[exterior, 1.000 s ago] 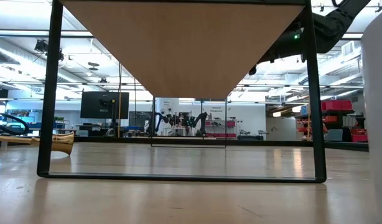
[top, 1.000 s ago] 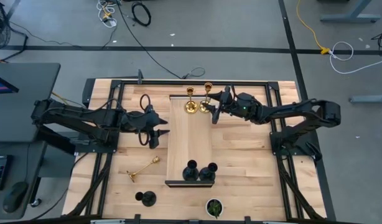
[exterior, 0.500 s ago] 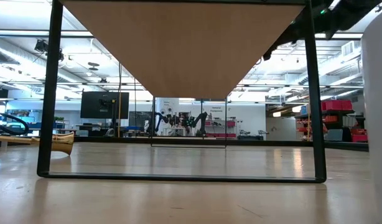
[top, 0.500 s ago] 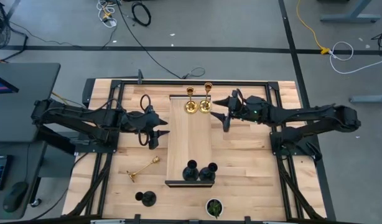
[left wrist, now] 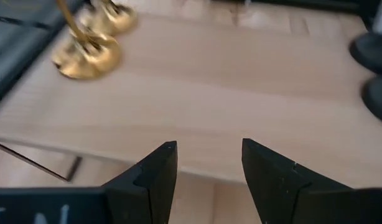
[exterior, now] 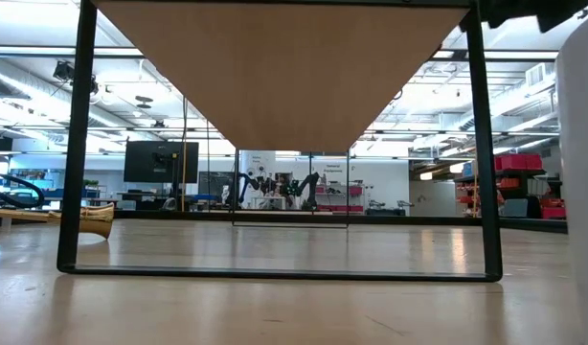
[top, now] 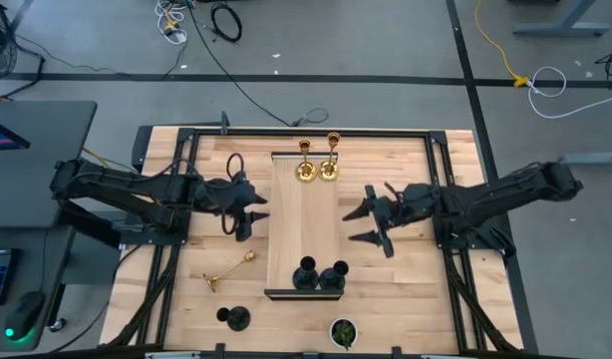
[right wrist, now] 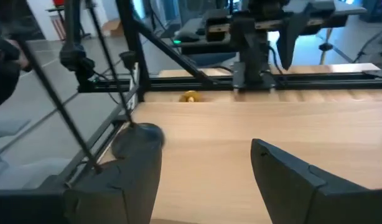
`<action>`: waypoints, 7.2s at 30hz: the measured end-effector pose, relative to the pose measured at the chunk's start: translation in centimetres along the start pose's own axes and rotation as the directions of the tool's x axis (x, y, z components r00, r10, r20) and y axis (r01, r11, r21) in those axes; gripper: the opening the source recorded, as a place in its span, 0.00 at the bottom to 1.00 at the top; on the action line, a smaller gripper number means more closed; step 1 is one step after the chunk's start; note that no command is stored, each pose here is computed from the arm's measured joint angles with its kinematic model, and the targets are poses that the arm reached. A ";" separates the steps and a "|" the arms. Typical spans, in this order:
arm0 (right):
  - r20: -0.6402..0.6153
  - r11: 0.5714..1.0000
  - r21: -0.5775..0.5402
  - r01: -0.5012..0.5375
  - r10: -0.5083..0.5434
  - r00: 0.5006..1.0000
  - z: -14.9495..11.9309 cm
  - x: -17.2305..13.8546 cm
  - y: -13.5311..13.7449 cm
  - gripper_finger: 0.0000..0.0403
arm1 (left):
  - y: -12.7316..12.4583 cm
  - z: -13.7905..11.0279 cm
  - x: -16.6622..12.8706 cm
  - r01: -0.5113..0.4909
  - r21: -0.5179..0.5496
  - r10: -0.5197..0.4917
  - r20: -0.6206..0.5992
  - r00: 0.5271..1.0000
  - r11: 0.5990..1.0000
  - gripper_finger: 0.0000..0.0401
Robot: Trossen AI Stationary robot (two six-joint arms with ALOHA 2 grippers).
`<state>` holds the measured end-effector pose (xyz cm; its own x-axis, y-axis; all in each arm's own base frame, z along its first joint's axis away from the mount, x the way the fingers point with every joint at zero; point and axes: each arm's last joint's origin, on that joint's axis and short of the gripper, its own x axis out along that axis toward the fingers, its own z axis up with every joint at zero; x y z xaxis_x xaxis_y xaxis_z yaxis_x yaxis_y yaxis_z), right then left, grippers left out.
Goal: Pick & Place candle stick holders
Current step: Put the gold candle holder on the shelf aligned with the gold candle holder
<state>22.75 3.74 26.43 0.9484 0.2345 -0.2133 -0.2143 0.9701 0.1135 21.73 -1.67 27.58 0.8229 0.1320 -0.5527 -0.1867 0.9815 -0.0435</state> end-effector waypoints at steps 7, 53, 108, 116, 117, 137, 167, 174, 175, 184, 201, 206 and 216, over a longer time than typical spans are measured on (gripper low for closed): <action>-0.016 1.000 0.009 -0.002 0.002 1.000 -0.3 0.1 1.6 0.61 | -0.1 -1.8 -0.2 0.110 -0.116 -0.133 -0.216 0.967 0.987 0.45; -0.056 0.997 0.027 0.070 -0.069 0.996 -0.8 0.1 1.8 0.61 | -10.3 -13.4 2.9 -0.342 -0.417 -0.125 -0.768 0.628 0.842 0.45; -0.059 0.997 0.033 0.071 -0.069 0.996 -0.8 0.1 1.8 0.61 | -9.7 -11.0 1.5 -0.413 -0.212 0.132 -0.738 0.662 0.886 0.02; -0.060 0.997 0.034 0.071 -0.069 0.996 -0.8 0.1 1.8 0.61 | -8.5 -6.2 -2.0 -0.433 -0.112 0.321 -0.515 0.795 0.894 0.02; -0.060 0.997 0.034 0.071 -0.069 0.996 -0.8 0.1 1.8 0.61 | -8.3 -5.7 -2.5 -0.441 -0.110 0.341 -0.478 0.809 0.891 0.02; -0.041 0.994 -0.007 0.111 -0.111 0.993 -0.7 0.1 1.7 0.61 | -4.3 -4.8 -4.7 -0.607 -0.106 0.613 0.222 0.758 0.788 0.02; 0.165 0.934 -0.210 0.288 -0.257 0.952 1.2 -0.1 1.2 0.61 | 7.0 0.1 1.9 -0.247 -0.065 0.249 0.463 0.851 0.967 0.02; 0.137 0.936 -0.207 0.284 -0.260 0.956 0.9 -0.1 1.2 0.61 | 7.6 0.7 2.0 -0.212 0.049 0.155 0.531 0.833 0.976 0.02; 0.137 0.936 -0.207 0.284 -0.260 0.956 0.9 -0.1 1.2 0.61 | 7.7 0.6 2.2 -0.202 0.062 0.137 0.544 0.828 0.977 0.02; 0.126 0.935 -0.210 0.286 -0.264 0.956 0.8 -0.1 1.2 0.61 | 8.9 -1.9 3.9 -0.139 0.092 0.047 0.649 0.760 0.986 0.02; 0.113 0.916 -0.221 0.334 -0.316 0.942 0.7 -0.1 0.9 0.61 | 11.1 -3.6 7.4 -0.097 0.099 0.007 0.666 0.746 0.990 0.02; 0.111 0.916 -0.222 0.334 -0.317 0.942 0.7 -0.1 0.9 0.61 | 11.4 -4.1 8.4 -0.100 0.096 0.011 0.664 0.747 0.990 0.02; 0.108 0.916 -0.223 0.334 -0.317 0.942 0.6 -0.1 0.9 0.61 | 11.7 -4.8 9.9 -0.093 0.082 0.014 0.670 0.743 0.992 0.04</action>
<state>22.61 4.58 27.18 0.9869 -0.0936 -0.1317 0.0686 0.9806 -0.1834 25.10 10.47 17.66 0.9678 0.2051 0.1462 -0.2178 0.9729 0.0771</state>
